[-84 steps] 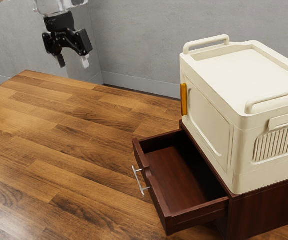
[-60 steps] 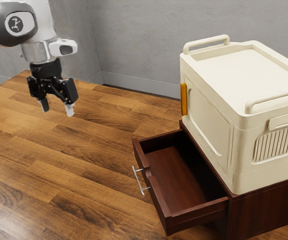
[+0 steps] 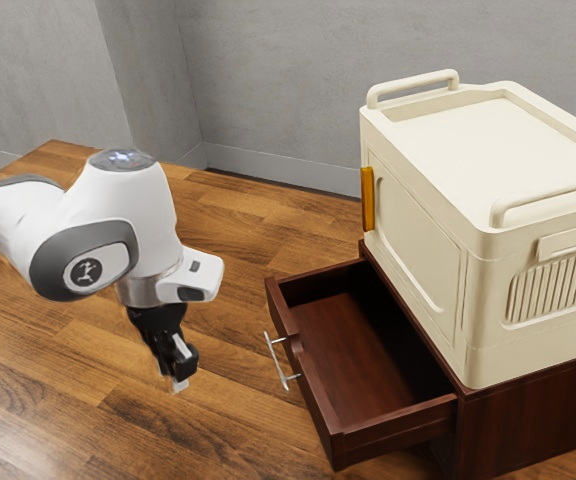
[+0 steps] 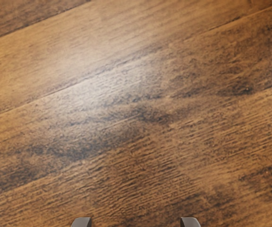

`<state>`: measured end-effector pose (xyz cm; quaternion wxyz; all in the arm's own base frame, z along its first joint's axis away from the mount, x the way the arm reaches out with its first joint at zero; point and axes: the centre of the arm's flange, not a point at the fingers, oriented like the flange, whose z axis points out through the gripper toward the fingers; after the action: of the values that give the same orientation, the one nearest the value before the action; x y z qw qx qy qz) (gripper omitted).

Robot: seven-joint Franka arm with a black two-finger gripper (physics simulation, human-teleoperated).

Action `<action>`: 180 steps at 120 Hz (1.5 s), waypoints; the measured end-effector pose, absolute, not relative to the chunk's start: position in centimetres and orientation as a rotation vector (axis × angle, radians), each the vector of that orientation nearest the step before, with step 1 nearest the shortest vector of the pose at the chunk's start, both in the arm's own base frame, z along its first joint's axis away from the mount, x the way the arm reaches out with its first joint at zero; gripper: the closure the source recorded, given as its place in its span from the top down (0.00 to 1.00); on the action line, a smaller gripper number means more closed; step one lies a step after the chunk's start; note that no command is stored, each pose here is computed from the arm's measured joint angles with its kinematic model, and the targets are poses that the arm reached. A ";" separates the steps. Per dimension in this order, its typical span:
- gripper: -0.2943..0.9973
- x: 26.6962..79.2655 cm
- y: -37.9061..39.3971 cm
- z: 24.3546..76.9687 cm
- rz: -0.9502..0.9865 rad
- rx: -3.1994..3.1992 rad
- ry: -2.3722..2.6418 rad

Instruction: Push the drawer handle with one arm to close the drawer

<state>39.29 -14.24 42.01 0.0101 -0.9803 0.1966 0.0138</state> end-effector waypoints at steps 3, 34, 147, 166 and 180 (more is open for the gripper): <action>0.34 40.1 -14.5 41.9 0.023 -3.058 0.631; 0.31 41.8 -18.1 42.2 -0.112 -3.006 0.841; 0.29 50.6 -24.9 39.2 -0.179 -3.055 1.002; 0.29 51.6 -27.3 38.6 -0.247 -3.048 1.061; 0.29 52.6 -28.2 38.2 -0.307 -3.038 1.087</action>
<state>52.63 -28.16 38.17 -0.0496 -0.9362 0.3349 -0.0948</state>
